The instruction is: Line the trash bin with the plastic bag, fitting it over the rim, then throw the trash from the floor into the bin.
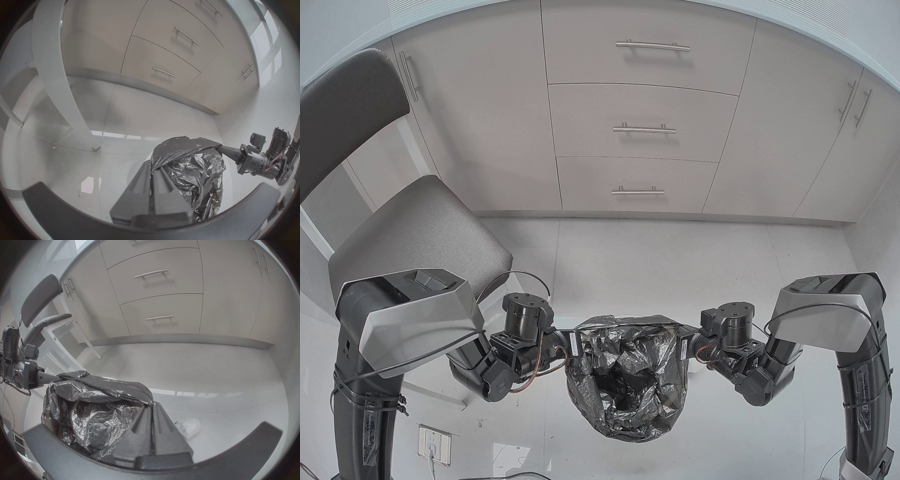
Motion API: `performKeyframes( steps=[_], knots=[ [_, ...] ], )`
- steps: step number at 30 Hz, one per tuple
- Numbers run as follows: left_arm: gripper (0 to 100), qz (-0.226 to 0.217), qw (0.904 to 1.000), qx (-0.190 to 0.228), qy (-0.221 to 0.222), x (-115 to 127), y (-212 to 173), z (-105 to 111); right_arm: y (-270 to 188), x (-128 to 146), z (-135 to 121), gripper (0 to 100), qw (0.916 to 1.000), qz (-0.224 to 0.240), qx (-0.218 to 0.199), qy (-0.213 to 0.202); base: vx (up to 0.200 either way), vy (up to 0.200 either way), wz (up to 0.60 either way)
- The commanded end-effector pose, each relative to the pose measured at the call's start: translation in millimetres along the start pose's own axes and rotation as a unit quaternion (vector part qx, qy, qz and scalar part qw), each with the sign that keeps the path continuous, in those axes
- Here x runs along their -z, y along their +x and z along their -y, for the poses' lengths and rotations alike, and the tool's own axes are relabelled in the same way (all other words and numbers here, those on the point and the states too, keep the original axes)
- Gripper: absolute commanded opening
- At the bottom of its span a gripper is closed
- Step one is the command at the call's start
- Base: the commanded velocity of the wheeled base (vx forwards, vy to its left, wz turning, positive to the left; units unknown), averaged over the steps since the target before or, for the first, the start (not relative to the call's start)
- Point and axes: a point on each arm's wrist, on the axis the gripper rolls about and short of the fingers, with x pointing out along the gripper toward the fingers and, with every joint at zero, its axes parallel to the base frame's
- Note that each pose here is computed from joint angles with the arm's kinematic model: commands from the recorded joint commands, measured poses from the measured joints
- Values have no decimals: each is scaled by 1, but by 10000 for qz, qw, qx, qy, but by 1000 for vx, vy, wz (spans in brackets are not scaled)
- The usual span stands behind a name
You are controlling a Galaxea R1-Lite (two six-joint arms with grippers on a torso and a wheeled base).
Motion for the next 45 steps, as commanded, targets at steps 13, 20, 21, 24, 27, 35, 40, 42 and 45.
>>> performKeyframes(
  steps=[13,20,21,24,27,35,40,42,45],
  knots=[
    [100,-217,9997,-119,-6,-1,-4,-1,3,-5,2,0,9998,112,153,32,0,0,0],
    [100,-199,9997,-139,-18,-3,-1,-4,6,-5,-1,100,9995,150,243,93,0,0,0],
    [100,-204,9997,-149,-18,-3,-1,-4,6,-5,-1,100,9996,143,244,92,0,0,0],
    [100,-199,9997,-160,-29,-3,-1,-6,6,-6,-2,100,9995,173,232,140,0,0,0],
    [100,-203,9996,-169,-34,-3,-1,-7,5,-6,-5,100,9993,164,180,276,0,0,0],
    [100,-203,9995,-226,-73,-3,2,-12,0,-11,-10,100,9991,231,86,336,0,0,0],
    [100,-365,9985,-391,-127,-6,5,-20,-5,-22,-11,100,9980,358,53,516,0,0,0],
    [100,-450,9976,-502,-171,-10,6,-26,-8,-25,-12,100,9979,393,31,520,0,0,0],
    [100,-475,9971,-558,-207,-12,7,-31,-11,-29,-13,100,9977,436,16,525,0,0,0]
  ],
)
